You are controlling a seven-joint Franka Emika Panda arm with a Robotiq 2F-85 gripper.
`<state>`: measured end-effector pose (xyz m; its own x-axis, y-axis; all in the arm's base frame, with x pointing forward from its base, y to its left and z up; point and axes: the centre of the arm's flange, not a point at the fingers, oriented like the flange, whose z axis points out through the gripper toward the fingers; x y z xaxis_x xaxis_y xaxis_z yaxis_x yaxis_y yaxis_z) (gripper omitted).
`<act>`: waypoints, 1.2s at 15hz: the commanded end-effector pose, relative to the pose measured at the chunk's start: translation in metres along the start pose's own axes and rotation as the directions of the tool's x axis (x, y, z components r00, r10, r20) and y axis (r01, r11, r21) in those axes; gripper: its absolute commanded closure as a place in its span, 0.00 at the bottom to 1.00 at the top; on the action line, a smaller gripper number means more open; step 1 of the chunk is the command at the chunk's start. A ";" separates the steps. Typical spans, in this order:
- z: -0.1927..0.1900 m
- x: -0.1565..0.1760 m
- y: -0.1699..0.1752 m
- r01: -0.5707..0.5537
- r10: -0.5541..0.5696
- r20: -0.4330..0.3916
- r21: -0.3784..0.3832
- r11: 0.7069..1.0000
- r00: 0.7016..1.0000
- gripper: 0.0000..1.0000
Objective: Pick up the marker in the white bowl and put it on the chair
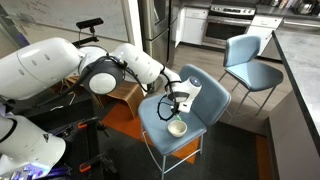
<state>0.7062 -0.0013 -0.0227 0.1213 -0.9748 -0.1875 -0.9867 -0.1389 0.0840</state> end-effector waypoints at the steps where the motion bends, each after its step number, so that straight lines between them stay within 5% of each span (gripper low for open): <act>1: 0.001 -0.042 0.014 0.095 -0.097 -0.035 -0.053 0.994 0.995 0.95; 8: 0.061 -0.101 0.004 0.216 -0.221 -0.017 -0.140 0.966 0.975 0.95; 18: 0.123 -0.125 0.013 0.077 -0.061 0.074 -0.224 0.971 0.995 0.95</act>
<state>0.6506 0.1336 -0.1101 0.2609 -0.9317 -0.2528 -0.9161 -0.3216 0.2396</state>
